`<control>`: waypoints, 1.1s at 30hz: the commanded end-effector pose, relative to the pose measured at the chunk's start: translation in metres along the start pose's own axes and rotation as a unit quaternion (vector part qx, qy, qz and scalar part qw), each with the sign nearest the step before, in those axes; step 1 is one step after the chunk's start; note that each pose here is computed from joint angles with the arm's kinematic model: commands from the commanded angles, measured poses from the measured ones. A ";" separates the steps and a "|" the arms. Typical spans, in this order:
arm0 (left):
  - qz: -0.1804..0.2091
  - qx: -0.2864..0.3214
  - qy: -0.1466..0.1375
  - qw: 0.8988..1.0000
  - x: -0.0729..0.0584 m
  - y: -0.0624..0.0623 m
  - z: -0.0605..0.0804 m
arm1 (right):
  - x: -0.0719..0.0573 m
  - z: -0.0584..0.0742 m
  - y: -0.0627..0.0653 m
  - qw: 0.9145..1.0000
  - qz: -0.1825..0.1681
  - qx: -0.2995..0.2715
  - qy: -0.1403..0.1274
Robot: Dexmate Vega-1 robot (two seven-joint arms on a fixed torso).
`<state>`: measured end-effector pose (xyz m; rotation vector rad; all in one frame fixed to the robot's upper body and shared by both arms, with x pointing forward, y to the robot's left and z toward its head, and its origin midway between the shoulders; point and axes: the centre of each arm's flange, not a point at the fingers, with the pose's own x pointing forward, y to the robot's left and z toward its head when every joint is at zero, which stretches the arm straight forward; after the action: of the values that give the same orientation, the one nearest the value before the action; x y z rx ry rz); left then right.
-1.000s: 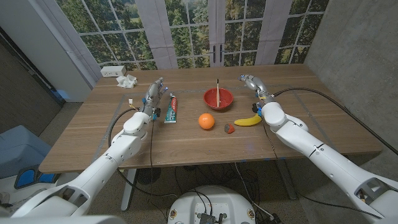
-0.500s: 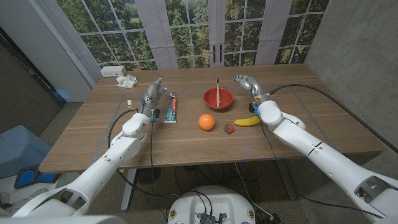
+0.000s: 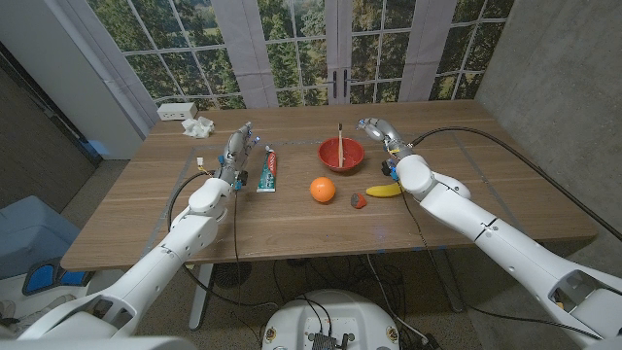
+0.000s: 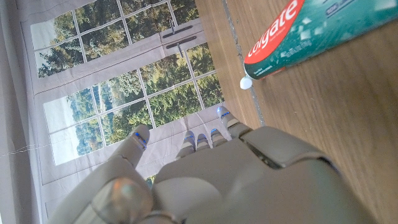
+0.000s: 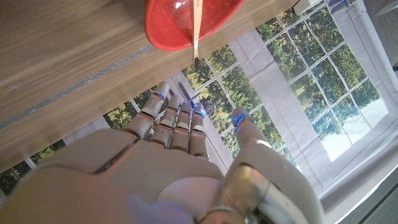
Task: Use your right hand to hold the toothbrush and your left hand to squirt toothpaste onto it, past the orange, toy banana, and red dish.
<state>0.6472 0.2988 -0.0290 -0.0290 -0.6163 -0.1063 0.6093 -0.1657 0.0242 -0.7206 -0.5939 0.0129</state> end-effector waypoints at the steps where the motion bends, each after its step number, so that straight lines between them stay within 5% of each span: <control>1: 0.000 -0.004 -0.003 1.000 -0.002 0.003 -0.002 | 0.002 0.016 0.012 0.999 -0.004 -0.036 -0.002; 16: 0.004 -0.009 -0.005 1.000 -0.002 0.004 -0.005 | 0.008 0.032 0.031 0.994 -0.051 -0.094 0.020; 33: 0.004 -0.013 -0.009 1.000 -0.001 0.006 -0.006 | 0.016 0.049 0.050 0.986 -0.057 -0.126 0.093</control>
<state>0.6497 0.3036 -0.0347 -0.0522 -0.6261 -0.1042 0.6075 -0.1095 0.0291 -0.8861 -0.5306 -0.1765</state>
